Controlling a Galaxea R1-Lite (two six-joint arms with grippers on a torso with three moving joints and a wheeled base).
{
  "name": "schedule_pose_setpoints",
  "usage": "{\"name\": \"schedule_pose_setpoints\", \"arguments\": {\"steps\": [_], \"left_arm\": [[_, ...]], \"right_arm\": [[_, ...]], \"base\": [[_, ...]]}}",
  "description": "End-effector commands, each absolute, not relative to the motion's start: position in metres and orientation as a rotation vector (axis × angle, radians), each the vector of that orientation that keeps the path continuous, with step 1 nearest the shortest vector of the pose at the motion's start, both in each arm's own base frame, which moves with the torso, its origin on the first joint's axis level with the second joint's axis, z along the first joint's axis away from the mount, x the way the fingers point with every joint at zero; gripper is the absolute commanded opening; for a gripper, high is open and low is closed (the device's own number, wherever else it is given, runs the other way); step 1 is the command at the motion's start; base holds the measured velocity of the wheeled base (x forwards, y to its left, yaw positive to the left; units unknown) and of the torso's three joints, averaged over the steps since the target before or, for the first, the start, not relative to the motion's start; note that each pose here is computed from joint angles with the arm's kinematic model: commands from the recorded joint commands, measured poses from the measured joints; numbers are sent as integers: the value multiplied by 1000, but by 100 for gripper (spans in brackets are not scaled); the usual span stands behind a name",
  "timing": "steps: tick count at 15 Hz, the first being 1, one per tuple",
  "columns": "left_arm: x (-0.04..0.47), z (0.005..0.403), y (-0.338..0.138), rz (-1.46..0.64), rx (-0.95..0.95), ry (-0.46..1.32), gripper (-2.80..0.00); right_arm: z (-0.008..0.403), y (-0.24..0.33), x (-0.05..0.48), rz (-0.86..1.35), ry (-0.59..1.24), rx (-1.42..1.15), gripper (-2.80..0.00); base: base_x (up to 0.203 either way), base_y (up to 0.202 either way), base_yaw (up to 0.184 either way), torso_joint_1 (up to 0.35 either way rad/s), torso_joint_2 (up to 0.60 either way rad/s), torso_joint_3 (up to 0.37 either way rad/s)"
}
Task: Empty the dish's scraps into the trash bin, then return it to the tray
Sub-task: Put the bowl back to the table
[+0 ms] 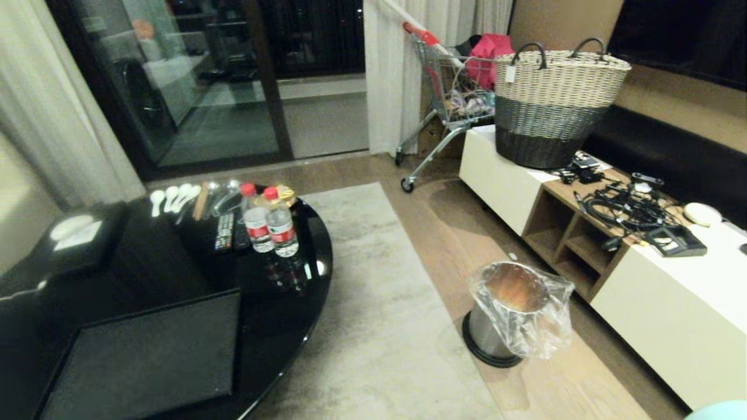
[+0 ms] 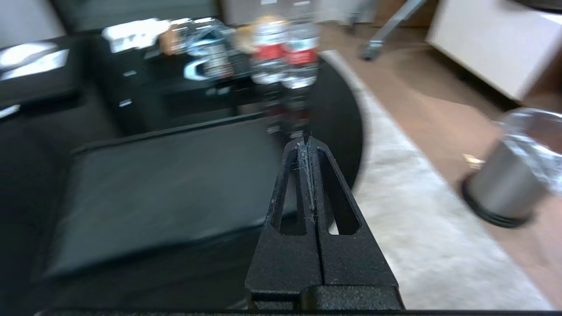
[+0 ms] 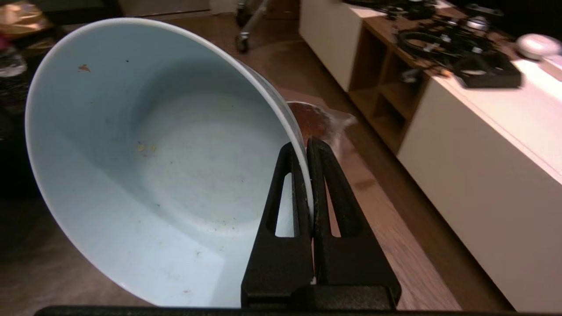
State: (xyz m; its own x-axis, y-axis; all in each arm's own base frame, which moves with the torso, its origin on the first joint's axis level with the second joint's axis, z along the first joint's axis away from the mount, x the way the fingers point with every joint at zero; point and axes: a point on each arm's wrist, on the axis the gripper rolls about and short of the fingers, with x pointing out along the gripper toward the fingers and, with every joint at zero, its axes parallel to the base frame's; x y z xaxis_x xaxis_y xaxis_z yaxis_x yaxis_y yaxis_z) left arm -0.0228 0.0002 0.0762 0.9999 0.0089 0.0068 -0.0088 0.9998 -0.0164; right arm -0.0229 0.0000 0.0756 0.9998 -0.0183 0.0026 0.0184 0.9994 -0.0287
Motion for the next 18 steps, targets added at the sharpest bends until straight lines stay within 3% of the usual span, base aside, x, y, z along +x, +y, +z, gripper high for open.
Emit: {"name": "schedule_pose_setpoints", "arguments": {"steps": [1,15,18], "left_arm": [[-23,76,0,10,-17,-8,-280],[-23,76,0,9,-17,-8,-280],[-23,76,0,9,-17,-8,-280]], "right_arm": [[76,0,-23,-18,-1,-29,-280],[76,0,-23,-20,-1,-10,-280],[76,0,-23,-21,-2,3,-280]], "base": [[0,-9,167,3,5,-2],[-1,-9,167,2,3,3],[1,-3,68,3,3,2]]}}
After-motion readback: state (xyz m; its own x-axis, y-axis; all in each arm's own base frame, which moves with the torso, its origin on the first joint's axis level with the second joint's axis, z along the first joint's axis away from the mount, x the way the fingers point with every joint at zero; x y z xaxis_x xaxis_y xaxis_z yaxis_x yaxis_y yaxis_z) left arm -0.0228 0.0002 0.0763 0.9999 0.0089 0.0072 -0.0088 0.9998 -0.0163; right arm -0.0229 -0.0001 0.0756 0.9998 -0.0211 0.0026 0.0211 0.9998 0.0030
